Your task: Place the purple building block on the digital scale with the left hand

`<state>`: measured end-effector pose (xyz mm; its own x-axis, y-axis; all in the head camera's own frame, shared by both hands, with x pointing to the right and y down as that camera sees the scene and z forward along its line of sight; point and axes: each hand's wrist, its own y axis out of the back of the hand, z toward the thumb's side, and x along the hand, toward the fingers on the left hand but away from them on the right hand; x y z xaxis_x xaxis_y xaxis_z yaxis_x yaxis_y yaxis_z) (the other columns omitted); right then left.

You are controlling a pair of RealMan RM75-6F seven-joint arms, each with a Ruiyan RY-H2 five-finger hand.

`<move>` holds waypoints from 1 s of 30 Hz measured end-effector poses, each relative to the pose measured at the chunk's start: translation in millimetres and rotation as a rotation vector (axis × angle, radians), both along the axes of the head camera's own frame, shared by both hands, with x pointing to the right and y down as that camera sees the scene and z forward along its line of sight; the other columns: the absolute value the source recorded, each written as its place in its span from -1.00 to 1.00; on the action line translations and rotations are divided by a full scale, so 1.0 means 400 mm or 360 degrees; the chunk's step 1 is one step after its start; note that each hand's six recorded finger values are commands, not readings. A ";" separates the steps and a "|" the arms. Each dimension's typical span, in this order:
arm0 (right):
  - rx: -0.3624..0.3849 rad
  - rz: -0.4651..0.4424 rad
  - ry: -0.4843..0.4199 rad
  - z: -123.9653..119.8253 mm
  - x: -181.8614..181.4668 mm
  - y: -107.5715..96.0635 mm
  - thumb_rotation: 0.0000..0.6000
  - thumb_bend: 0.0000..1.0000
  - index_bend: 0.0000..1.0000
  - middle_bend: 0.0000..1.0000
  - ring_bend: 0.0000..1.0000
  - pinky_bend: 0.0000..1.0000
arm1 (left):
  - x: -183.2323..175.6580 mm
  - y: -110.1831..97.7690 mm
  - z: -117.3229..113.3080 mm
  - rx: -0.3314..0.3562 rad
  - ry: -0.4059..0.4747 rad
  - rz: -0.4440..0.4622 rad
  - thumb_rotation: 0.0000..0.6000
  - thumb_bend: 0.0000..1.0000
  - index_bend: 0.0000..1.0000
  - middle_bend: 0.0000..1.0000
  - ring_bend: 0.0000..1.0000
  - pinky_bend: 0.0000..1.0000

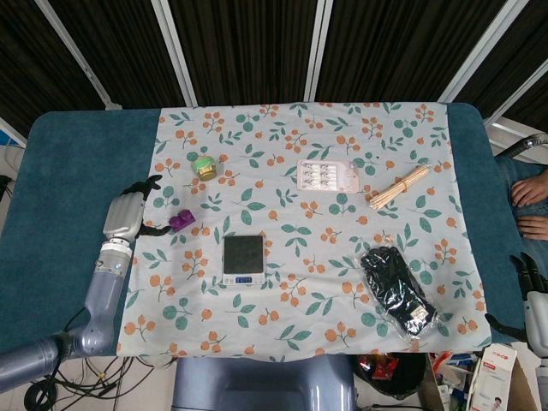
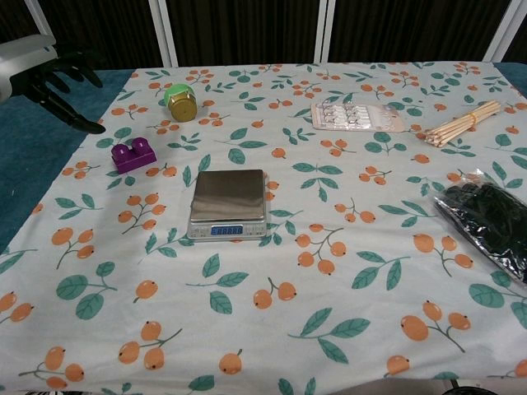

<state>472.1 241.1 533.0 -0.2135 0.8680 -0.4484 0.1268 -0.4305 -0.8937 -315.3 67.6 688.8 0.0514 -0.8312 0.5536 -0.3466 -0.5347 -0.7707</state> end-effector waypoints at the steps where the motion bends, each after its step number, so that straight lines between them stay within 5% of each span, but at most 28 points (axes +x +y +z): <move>1: 0.0000 0.0000 0.0001 0.000 0.000 0.000 1.00 -0.85 -0.91 -0.98 -0.66 -0.62 | -0.003 -0.003 0.011 -0.0025 -0.0003 -0.0010 1.00 -0.90 -0.66 -0.46 -0.70 -0.57; 11: -0.0007 -0.0001 0.0001 0.002 0.004 -0.001 1.00 -0.85 -0.91 -0.98 -0.66 -0.62 | 0.012 0.004 0.111 -0.0184 -0.0054 0.0027 1.00 -0.61 -0.56 -0.29 -0.64 -0.55; 20: -0.0015 0.0004 -0.0007 0.002 0.006 -0.001 1.00 -0.85 -0.91 -0.98 -0.66 -0.62 | 0.054 0.008 0.140 -0.0140 -0.0069 0.0058 1.00 -0.38 -0.48 -0.17 -0.59 -0.51; 30: -0.0020 0.0013 -0.0009 0.002 0.008 -0.001 1.00 -0.85 -0.91 -0.98 -0.66 -0.62 | 0.050 0.010 0.162 -0.0108 -0.0158 0.0089 1.00 -0.37 -0.49 -0.23 -0.58 -0.52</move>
